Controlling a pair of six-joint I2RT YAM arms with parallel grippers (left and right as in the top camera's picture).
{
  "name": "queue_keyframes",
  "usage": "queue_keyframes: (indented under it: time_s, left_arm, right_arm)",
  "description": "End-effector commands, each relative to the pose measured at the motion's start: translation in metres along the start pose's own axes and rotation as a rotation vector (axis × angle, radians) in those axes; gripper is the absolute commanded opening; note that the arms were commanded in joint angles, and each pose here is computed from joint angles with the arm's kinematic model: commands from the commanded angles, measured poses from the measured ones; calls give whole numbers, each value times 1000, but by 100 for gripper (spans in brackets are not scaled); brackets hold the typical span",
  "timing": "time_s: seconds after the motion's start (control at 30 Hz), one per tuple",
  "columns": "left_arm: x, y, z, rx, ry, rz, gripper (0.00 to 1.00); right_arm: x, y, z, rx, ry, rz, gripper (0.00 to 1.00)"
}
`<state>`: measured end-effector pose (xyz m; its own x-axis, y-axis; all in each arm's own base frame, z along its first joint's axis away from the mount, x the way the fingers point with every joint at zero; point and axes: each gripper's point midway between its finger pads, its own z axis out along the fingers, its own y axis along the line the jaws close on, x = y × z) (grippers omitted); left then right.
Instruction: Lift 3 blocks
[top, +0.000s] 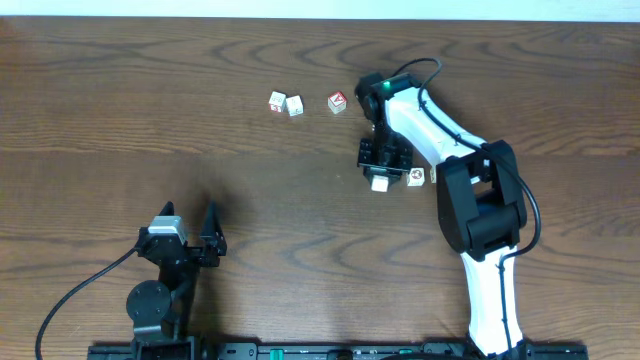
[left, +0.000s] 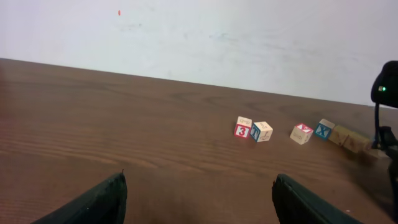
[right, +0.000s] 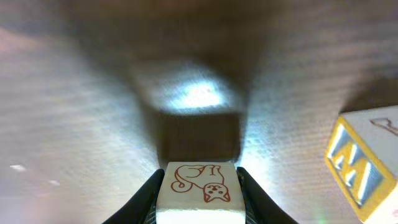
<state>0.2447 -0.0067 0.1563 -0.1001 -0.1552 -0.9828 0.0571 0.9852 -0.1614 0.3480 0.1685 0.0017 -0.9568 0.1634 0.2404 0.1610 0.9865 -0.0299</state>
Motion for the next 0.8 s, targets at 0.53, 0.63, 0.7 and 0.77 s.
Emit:
queue_keyframes:
  time_s: [0.53, 0.63, 0.7, 0.77]
  left_arm:
    - [16, 0, 1, 11, 50, -14, 75]
    - [16, 0, 1, 11, 50, -14, 75]
    - [16, 0, 1, 11, 50, -14, 75]
    - [16, 0, 1, 11, 50, -14, 75]
  right_arm:
    - [-15, -10, 8, 39, -36, -53, 37]
    - [-17, -12, 6, 35, -39, -44, 38]
    - [-19, -14, 3, 32, -40, -43, 38]
    - [-21, -14, -3, 30, -43, -57, 38]
